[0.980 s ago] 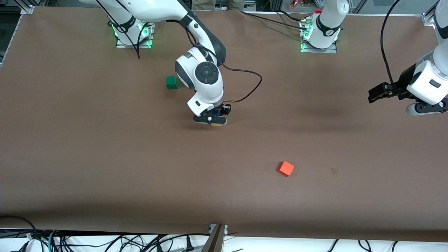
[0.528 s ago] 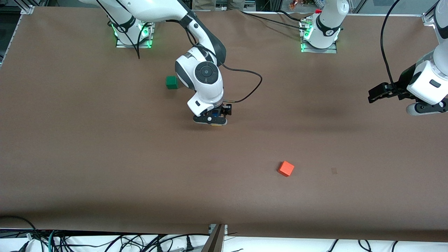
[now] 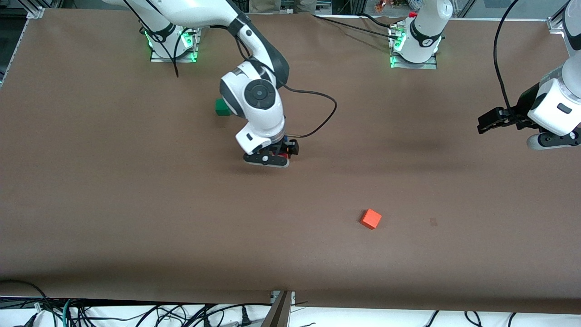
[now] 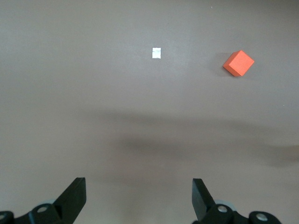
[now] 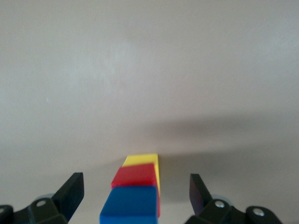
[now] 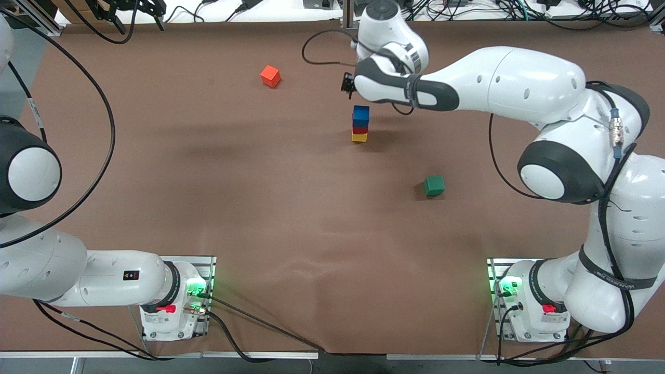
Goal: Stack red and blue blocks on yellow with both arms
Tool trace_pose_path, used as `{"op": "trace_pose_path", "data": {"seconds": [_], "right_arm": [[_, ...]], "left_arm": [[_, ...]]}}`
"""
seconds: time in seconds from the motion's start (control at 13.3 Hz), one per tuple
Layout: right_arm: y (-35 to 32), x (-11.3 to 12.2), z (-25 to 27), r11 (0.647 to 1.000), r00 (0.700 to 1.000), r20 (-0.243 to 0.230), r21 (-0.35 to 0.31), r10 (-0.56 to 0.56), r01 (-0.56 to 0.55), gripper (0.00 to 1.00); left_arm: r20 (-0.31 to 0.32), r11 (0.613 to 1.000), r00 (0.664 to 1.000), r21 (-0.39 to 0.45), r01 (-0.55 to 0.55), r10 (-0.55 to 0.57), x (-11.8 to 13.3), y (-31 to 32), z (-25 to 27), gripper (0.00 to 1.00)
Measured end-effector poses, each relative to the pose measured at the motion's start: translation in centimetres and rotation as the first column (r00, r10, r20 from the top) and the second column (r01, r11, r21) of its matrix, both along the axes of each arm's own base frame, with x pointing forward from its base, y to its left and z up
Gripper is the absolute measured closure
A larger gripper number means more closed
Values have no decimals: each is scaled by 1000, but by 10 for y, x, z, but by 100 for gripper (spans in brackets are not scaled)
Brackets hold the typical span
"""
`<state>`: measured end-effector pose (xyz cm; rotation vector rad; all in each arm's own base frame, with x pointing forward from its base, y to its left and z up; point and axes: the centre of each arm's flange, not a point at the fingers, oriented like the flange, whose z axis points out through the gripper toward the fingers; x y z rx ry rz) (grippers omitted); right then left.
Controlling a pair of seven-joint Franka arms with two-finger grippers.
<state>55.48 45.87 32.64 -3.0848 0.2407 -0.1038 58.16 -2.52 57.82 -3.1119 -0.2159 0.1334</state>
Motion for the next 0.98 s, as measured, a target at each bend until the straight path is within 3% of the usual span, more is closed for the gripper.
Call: {"op": "trace_pose_path", "data": {"seconds": [0.23, 0.45, 0.75, 0.98], "right_arm": [[-51, 34, 35, 997, 997, 18, 10, -81, 81, 0], [-93, 54, 50, 997, 997, 3, -9, -81, 81, 0], [-123, 46, 97, 998, 998, -53, -54, -40, 37, 0], [-156, 25, 172, 1000, 995, -103, -11, -17, 16, 0]], "left_arm": [[3, 1000, 1000, -1, 0, 0, 2, 0, 0, 0], [6, 1000, 1000, -1, 0, 0, 2, 0, 1, 0], [3, 1000, 1000, -1, -1, 1, 4, 0, -1, 0], [5, 1000, 1000, -1, -1, 1, 5, 1, -1, 0]]}}
